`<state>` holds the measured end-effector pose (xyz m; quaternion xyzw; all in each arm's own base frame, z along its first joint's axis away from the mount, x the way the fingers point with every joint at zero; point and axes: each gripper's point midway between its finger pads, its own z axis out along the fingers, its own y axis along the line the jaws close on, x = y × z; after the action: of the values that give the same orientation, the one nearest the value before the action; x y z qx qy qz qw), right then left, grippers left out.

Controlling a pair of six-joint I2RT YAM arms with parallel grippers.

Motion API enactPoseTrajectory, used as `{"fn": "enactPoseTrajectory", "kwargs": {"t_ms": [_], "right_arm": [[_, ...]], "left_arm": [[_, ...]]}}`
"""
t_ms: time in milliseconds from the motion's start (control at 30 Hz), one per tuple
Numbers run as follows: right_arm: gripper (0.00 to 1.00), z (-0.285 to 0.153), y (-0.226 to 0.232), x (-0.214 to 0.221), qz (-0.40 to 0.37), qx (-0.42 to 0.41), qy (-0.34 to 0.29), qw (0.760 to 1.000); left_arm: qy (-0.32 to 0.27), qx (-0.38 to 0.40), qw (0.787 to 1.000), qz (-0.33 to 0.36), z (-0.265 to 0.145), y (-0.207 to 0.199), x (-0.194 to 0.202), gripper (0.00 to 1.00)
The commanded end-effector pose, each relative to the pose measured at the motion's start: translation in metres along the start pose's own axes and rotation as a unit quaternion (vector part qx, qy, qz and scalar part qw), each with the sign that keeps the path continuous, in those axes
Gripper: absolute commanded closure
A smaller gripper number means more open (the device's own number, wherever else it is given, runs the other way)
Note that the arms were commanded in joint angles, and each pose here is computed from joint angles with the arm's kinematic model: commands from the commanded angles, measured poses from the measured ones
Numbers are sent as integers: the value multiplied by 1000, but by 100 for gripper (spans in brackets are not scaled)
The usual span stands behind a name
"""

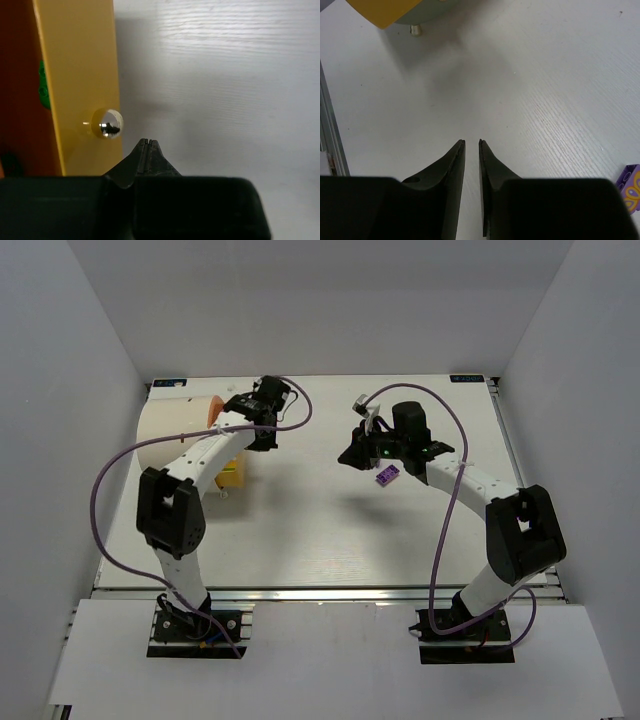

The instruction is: Sort the legos into containers by color

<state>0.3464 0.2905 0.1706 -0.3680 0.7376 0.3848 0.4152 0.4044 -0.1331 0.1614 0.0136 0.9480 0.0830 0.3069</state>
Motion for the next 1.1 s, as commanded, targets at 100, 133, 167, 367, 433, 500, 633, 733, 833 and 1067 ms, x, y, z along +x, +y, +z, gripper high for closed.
{"fn": "enactPoseTrajectory", "kwargs": {"t_ms": [100, 133, 167, 367, 433, 500, 633, 733, 833, 1067], "right_arm": [[77, -6, -3, -15, -16, 8, -16, 1000], [77, -7, -5, -16, -15, 9, -17, 1000], [77, -6, -3, -15, -16, 7, -16, 1000], [77, -5, -7, -16, -14, 9, -16, 1000], [77, -5, -9, -15, -12, 9, -16, 1000], [77, -4, -9, -15, -12, 8, -16, 1000], [77, -4, -10, -16, -12, 9, -16, 1000], [77, -5, -11, -16, -12, 10, -16, 1000], [77, -5, -11, -16, -12, 11, -16, 1000], [76, -5, -12, -16, -9, 10, -16, 1000]], "left_arm": [[1, -109, 994, 9, -2, 37, -5, 93], [1, -114, 993, 9, -3, 39, -5, 91], [1, -123, 992, 10, -3, 42, -4, 89], [3, -144, 989, 12, -6, 51, 1, 46], [1, -147, 989, 11, -6, 52, 1, 36], [2, -150, 989, 12, -6, 53, 2, 33], [6, -158, 987, 11, -5, 59, 3, 30], [7, -166, 986, 14, -4, 61, 5, 30], [5, -177, 984, 18, -4, 65, 4, 30], [7, -204, 979, 26, -3, 73, 7, 30]]}}
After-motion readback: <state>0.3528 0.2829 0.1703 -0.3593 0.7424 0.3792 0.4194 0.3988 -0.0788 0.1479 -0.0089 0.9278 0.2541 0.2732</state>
